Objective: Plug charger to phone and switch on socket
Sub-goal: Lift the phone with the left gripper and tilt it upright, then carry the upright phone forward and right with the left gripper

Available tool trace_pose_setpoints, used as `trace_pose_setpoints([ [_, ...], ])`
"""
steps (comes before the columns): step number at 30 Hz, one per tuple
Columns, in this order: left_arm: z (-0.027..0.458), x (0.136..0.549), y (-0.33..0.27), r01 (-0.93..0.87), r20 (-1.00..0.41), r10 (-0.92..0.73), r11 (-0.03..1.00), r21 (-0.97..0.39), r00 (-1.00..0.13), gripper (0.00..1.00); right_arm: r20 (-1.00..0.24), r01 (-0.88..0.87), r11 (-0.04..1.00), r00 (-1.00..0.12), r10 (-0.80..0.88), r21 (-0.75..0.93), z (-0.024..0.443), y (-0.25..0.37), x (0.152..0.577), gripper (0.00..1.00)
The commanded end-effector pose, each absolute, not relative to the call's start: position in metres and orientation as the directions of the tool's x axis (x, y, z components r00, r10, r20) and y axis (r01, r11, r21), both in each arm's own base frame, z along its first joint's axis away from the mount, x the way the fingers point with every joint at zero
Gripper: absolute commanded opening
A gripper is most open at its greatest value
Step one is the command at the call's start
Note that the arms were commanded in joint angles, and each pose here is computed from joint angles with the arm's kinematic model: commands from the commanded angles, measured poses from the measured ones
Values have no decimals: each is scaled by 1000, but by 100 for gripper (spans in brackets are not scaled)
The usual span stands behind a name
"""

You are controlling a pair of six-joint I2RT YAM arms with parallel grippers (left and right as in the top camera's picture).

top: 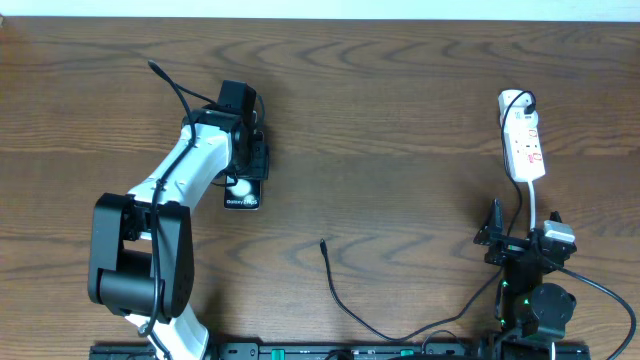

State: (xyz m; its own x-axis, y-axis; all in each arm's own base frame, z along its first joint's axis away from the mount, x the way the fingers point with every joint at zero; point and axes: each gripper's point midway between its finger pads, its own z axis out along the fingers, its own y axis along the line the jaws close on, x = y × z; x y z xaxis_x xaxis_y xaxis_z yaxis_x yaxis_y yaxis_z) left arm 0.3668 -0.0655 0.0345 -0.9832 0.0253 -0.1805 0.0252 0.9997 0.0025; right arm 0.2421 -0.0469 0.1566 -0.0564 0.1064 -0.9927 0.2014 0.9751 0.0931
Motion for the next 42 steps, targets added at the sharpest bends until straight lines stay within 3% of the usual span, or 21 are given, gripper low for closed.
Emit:
trace_pose_setpoints([
  [1,53,377,-65,38,-236,40,999,12,-971,8,-993,211,974,-58,101,87,156,-49,241,99],
  [8,53,376,-70,45,-231,39,999,-20,-972,7,-993,211,974,-58,101,87,156,-49,241,99],
  [23,62,372,-113,90,-206,27,949,-302,-978,7,-993,211,974,-58,101,87,156,-49,241,99],
  [33,105,381,-142,112,-212,-53,715,-690,-976,8,-993,211,974,-63,102,87,155,-49,242,99],
  [42,142,389,-142,53,-149,-151,505,-861,-977,8,-993,211,974,-63,102,87,155,-49,242,99],
])
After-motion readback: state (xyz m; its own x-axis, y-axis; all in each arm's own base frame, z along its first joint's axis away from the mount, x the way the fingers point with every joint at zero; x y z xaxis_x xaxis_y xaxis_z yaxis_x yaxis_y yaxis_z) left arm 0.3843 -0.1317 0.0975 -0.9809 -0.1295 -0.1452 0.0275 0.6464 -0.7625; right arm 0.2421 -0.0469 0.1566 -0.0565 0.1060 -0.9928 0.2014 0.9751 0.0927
